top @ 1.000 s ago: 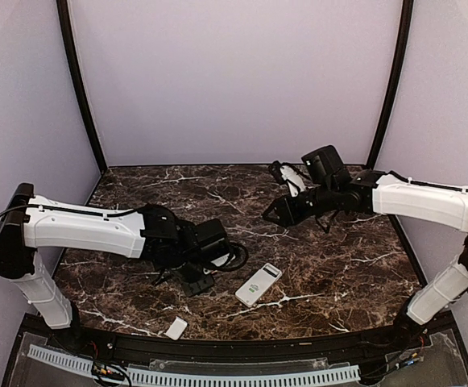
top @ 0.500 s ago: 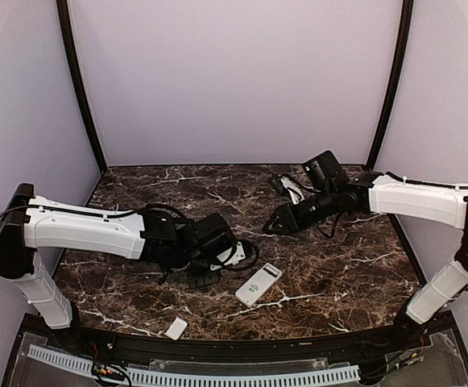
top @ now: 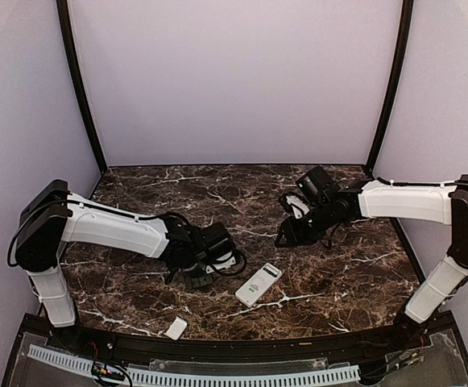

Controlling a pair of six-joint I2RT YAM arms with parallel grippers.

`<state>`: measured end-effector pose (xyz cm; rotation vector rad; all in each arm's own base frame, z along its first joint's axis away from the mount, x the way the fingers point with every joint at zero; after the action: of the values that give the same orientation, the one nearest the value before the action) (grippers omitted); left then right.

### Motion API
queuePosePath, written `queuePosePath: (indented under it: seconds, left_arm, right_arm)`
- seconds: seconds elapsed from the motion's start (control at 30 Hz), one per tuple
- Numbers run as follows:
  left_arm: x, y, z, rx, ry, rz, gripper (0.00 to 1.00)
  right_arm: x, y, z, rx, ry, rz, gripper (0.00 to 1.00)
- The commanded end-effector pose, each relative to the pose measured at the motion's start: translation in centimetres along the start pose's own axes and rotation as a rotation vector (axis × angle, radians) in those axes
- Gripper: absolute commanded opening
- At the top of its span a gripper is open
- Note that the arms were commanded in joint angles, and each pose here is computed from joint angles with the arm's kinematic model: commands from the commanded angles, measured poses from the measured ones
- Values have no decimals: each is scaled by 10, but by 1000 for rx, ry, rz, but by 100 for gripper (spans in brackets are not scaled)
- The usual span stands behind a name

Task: Load the batteries into the remote control
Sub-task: Pick up the battery from the center of the board, then adjust the remote control without the battery cover at the center of the board.

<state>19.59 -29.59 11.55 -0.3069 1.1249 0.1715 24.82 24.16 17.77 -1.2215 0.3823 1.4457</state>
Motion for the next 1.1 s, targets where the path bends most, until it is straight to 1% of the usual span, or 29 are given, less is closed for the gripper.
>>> queuePosePath:
  seconds: [0.0, 0.1, 0.2, 0.33, 0.43, 0.5, 0.6, 0.7, 0.8, 0.93, 1.07]
  left_arm:
    - [-4, 12, 16, -127, 2, 16, 0]
    - [-11, 17, 31, -243, -22, -2, 0]
    - [-21, 20, 44, -311, -46, -26, 0]
    - [-27, 22, 47, -322, -58, -40, 0]
    - [-30, 23, 48, -306, -69, -53, 0]
    - [-29, 25, 49, -296, -79, -55, 0]
    - [-26, 29, 47, -289, -87, -47, 0]
    - [-23, 33, 45, -290, -82, -45, 0]
    - [-22, 35, 44, -290, -84, -43, 0]
    - [-22, 37, 46, -286, -93, -45, 0]
    - [-24, 42, 48, -290, -101, -48, 0]
  right_arm:
    - [12, 9, 0, 62, 96, 25, 41]
    - [23, 10, 7, 76, 143, 42, 39]
    - [35, 12, 14, 81, 176, 52, 38]
    - [49, 9, 12, 75, 248, 59, 40]
    - [62, 5, 11, 59, 264, 110, 40]
    - [71, 4, 13, 53, 231, 142, 40]
    - [84, 7, 17, 36, 169, 193, 36]
    - [95, 8, 27, -30, 124, 244, 32]
    - [105, 6, 46, -143, 102, 273, 28]
    - [116, 10, 68, -259, 77, 312, 24]
    - [122, 18, 85, -342, 49, 349, 21]
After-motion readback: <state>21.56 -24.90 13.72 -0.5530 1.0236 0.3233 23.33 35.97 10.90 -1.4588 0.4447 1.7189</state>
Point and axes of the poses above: each gripper's point midway between its finger pads, its own x axis out along the fingers, its own z axis along the line the jaws close on, y = z × x, the point moved 9 cm from there along -x, back along the fingers, and after that the axes turned 1 degree about -x, right-handed, at the moved point
